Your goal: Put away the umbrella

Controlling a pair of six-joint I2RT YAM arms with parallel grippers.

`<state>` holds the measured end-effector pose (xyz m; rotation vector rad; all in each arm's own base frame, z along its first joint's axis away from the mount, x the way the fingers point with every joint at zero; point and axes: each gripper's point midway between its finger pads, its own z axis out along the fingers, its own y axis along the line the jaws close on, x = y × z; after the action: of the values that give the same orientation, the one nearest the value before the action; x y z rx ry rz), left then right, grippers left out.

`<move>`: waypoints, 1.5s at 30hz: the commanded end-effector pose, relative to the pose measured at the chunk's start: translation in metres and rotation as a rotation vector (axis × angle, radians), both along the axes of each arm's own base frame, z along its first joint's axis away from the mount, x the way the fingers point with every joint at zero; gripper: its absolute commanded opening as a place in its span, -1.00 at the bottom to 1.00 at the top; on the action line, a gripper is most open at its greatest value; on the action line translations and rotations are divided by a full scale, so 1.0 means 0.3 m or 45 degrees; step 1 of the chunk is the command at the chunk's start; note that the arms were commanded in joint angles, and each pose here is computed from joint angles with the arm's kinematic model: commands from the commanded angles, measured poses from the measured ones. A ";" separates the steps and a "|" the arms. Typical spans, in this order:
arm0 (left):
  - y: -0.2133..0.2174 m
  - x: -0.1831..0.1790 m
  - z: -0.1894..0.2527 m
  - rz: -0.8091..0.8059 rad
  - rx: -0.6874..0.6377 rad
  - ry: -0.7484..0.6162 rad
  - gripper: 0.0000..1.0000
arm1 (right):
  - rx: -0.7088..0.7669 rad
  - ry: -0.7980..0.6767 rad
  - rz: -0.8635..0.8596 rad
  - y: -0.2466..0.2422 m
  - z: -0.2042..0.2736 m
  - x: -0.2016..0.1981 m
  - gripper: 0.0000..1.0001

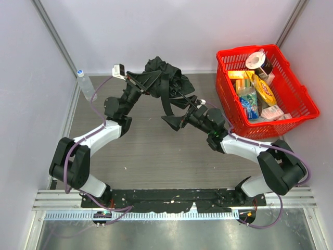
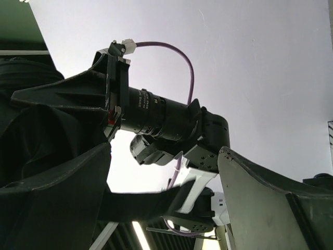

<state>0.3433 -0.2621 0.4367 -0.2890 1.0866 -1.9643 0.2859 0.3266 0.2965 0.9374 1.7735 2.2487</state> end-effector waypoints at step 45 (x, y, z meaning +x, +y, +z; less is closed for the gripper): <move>-0.051 -0.183 0.153 -0.207 -0.367 -0.123 -1.00 | 0.187 -0.271 0.073 0.025 0.234 0.060 -0.98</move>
<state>0.3379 -0.3149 0.4214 -0.3618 1.1474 -2.1088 0.3065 0.3316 0.3255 0.8120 1.6673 2.3312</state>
